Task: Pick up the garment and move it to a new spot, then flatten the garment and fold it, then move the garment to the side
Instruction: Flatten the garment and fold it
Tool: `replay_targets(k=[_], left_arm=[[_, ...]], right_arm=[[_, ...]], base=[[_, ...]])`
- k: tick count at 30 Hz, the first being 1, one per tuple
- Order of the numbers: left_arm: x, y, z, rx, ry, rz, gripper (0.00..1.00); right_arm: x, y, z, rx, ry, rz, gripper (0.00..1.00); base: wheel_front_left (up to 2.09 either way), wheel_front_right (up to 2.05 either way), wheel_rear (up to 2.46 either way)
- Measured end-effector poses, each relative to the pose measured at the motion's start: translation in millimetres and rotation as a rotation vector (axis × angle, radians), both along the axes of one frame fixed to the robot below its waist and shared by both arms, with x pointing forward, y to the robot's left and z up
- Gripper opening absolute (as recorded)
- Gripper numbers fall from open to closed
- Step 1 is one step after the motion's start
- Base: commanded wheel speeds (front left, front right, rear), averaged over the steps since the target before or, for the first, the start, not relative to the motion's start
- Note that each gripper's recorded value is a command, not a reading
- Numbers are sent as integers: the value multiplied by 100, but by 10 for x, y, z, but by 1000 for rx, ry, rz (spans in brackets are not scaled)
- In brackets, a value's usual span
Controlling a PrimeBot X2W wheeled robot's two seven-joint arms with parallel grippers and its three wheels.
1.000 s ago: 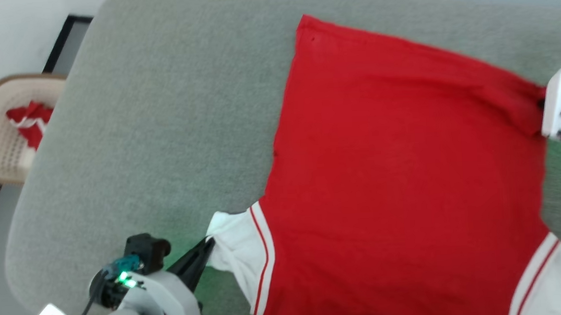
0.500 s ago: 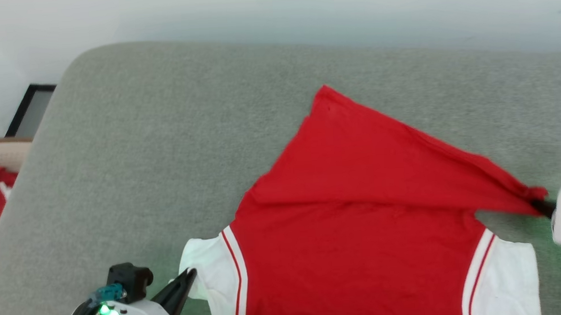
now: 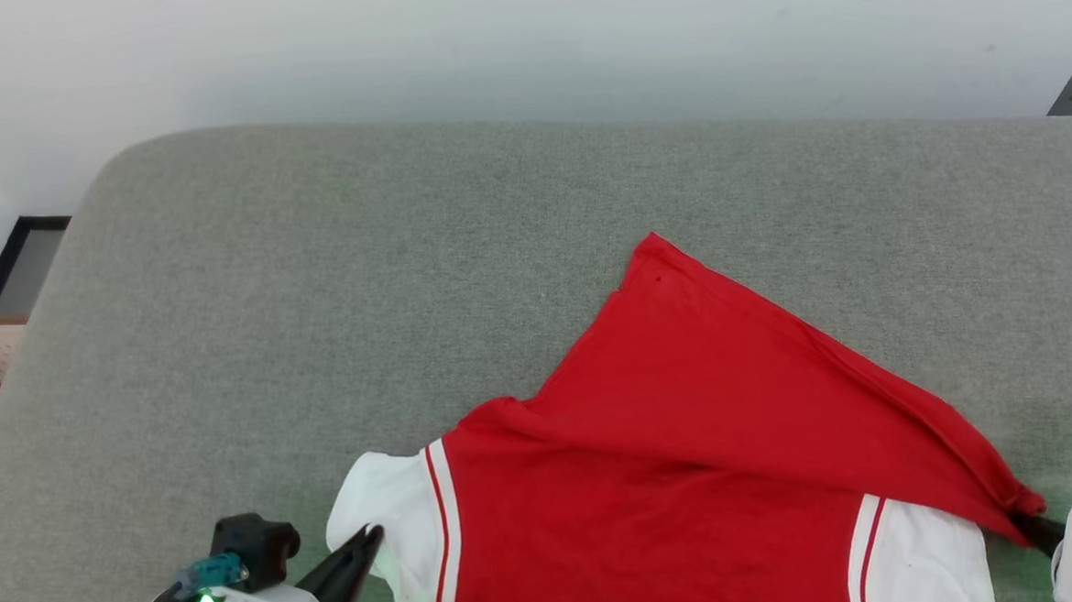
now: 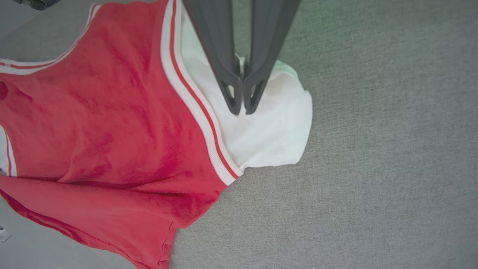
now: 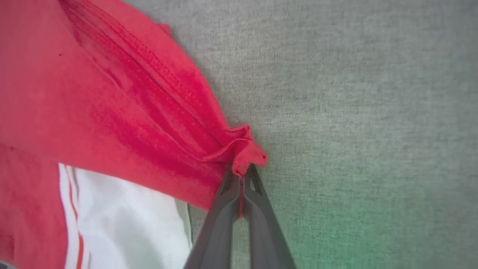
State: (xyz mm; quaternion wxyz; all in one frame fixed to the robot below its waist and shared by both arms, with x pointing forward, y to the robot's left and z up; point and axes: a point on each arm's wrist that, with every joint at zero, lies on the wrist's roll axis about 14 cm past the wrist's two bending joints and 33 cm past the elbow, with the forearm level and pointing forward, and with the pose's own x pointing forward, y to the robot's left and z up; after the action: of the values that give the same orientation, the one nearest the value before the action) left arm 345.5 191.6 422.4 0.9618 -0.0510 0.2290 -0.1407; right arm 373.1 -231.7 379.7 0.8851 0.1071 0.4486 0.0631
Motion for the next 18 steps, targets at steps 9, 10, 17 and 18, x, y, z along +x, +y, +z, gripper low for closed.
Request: replay_targets(k=[9,10,17,18], left_arm=[[-13,-19,29,-1,-7,-5,0],[-13,-16,32,1,-8,-4,0],[-37,-38,31,0,-7,-6,0],[-36,-44,37,-1,-9,-8,0]], right_arm=[[-104,33,-55,11,1,-29,22],[-107,35,-54,8,0,-28,33],[-126,33,-5,-12,-10,-13,100],[-128,41,10,-16,-13,-7,100]], base=[[0,0,0],[0,0,0],[0,0,0],[0,0,0]])
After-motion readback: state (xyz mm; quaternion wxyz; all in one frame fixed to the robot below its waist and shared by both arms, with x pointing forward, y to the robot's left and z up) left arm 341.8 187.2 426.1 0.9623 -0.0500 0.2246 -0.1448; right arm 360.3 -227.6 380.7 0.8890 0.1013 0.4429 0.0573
